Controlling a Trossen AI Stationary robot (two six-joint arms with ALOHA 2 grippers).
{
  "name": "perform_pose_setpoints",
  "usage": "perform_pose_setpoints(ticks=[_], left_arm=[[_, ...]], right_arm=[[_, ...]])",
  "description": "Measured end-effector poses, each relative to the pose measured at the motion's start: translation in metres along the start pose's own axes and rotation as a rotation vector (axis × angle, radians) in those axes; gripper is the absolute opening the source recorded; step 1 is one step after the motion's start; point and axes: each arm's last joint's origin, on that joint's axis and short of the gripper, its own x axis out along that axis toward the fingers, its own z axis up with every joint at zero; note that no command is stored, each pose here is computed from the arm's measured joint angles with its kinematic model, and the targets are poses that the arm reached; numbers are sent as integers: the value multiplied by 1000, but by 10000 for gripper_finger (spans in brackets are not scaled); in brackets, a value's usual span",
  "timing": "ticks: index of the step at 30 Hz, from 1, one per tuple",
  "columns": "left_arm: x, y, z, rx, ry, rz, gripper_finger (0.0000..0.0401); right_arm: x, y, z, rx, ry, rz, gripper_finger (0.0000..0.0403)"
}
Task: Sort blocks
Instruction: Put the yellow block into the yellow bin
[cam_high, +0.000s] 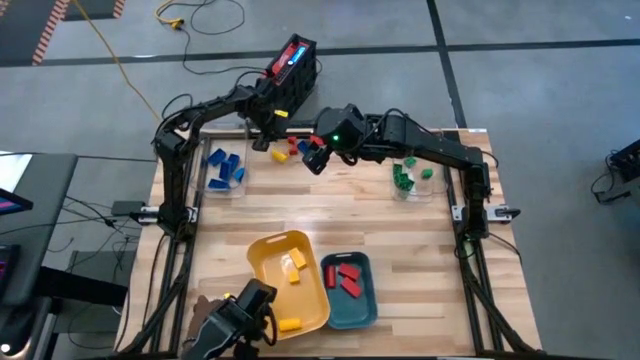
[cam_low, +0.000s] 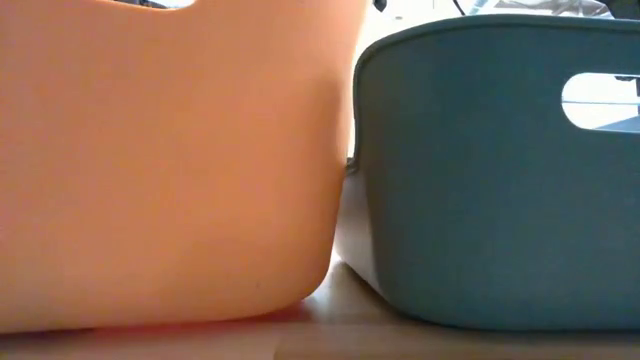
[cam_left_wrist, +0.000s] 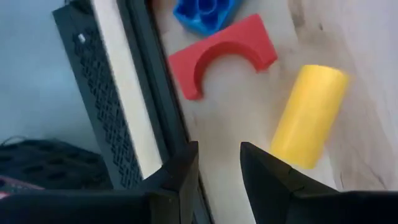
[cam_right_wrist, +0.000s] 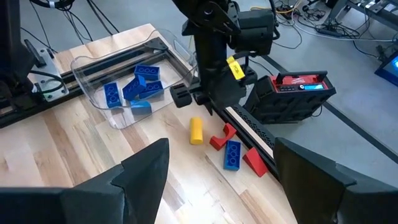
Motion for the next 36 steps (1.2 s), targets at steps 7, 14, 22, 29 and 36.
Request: perform_pose_setpoints(ticks=[7, 14, 22, 29, 36], left_arm=[[0, -4, -1, 8, 16, -37, 114], [0, -15, 5, 37, -75, -155, 114], [2, -3, 10, 51, -6, 6, 114], [0, -4, 17, 28, 88, 66, 114], [-44, -11, 17, -278, 86, 116, 114]], right_arm=[[1, -1, 1, -4, -3, -3, 303], [2, -4, 1, -16, -2, -9, 303], [2, -4, 1, -18, 0, -11, 303], [3, -5, 1, -20, 2, -14, 303], [5, -10, 2, -26, 6, -26, 303]])
